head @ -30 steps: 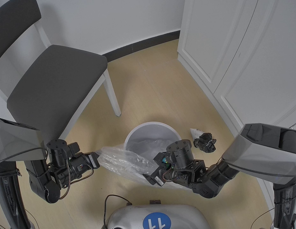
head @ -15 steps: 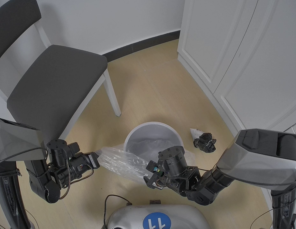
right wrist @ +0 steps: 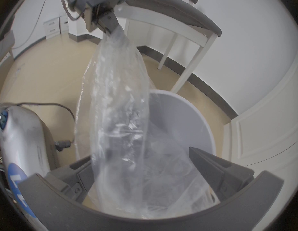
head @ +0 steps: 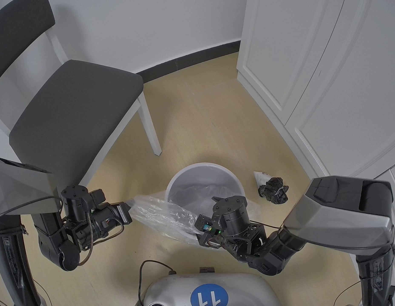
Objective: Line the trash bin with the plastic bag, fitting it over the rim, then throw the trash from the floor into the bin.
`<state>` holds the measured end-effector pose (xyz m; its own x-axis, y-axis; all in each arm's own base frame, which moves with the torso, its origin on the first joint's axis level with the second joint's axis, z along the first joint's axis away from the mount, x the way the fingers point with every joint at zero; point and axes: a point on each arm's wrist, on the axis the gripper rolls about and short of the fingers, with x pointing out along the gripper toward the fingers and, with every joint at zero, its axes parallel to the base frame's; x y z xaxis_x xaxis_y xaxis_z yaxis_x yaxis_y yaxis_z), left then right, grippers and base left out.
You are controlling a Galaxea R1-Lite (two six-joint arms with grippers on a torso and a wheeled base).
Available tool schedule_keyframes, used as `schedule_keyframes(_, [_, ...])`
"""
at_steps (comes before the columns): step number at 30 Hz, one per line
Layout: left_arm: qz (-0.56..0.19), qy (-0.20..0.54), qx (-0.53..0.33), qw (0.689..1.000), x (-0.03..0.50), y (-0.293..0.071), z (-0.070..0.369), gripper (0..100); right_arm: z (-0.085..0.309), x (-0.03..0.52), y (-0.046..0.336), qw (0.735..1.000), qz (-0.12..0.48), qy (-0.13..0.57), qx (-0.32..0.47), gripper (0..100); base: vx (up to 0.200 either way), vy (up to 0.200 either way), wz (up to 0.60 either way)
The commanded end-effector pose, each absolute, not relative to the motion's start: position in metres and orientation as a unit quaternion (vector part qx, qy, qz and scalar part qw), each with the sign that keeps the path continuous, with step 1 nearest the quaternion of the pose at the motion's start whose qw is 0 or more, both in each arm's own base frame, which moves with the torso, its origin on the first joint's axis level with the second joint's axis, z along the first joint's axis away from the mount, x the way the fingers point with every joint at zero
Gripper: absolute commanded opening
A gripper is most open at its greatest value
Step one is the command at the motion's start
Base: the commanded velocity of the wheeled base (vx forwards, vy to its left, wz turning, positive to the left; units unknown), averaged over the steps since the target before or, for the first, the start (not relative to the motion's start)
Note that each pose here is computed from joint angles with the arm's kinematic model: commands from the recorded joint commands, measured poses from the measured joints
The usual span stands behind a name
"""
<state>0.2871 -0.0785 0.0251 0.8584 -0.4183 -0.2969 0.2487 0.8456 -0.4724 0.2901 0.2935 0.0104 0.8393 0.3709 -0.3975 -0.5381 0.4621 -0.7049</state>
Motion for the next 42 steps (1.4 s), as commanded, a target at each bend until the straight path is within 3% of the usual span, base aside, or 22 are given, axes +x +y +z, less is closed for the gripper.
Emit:
schedule_keyframes(1, [-0.177,0.196,-0.214,0.94,0.288,-0.078,0.026,0,0.026,0.294,0.289,0.852,0.242,0.081,-0.457,100,0.0,0.0,0.0])
schedule_keyframes(9, [-0.177,0.2,-0.214,0.94,0.287,-0.079,0.024,0,0.066,0.286,0.29,0.861,0.233,0.036,-0.451,100,0.0,0.0,0.0])
schedule_keyframes(24, [-0.177,0.207,-0.212,0.939,0.284,-0.078,0.022,0,0.068,0.282,0.294,0.86,0.238,0.032,-0.451,100,0.0,0.0,0.0])
schedule_keyframes(25, [-0.177,0.208,-0.211,0.939,0.284,-0.078,0.022,100,0.068,0.282,0.294,0.86,0.237,0.031,-0.451,100,0.0,0.0,0.0])
schedule_keyframes(36, [-0.177,0.222,-0.205,0.937,0.275,-0.076,0.02,100,0.057,0.278,0.302,0.854,0.25,0.037,-0.455,100,0.0,0.0,0.0])
schedule_keyframes(37, [-0.177,0.222,-0.205,0.937,0.275,-0.076,0.02,100,0.056,0.278,0.302,0.854,0.25,0.037,-0.455,0,0.0,0.0,0.0])
schedule_keyframes(42, [-0.177,0.222,-0.205,0.937,0.275,-0.076,0.02,100,0.056,0.281,0.303,0.856,0.248,0.036,-0.452,0,0.0,0.0,0.0])
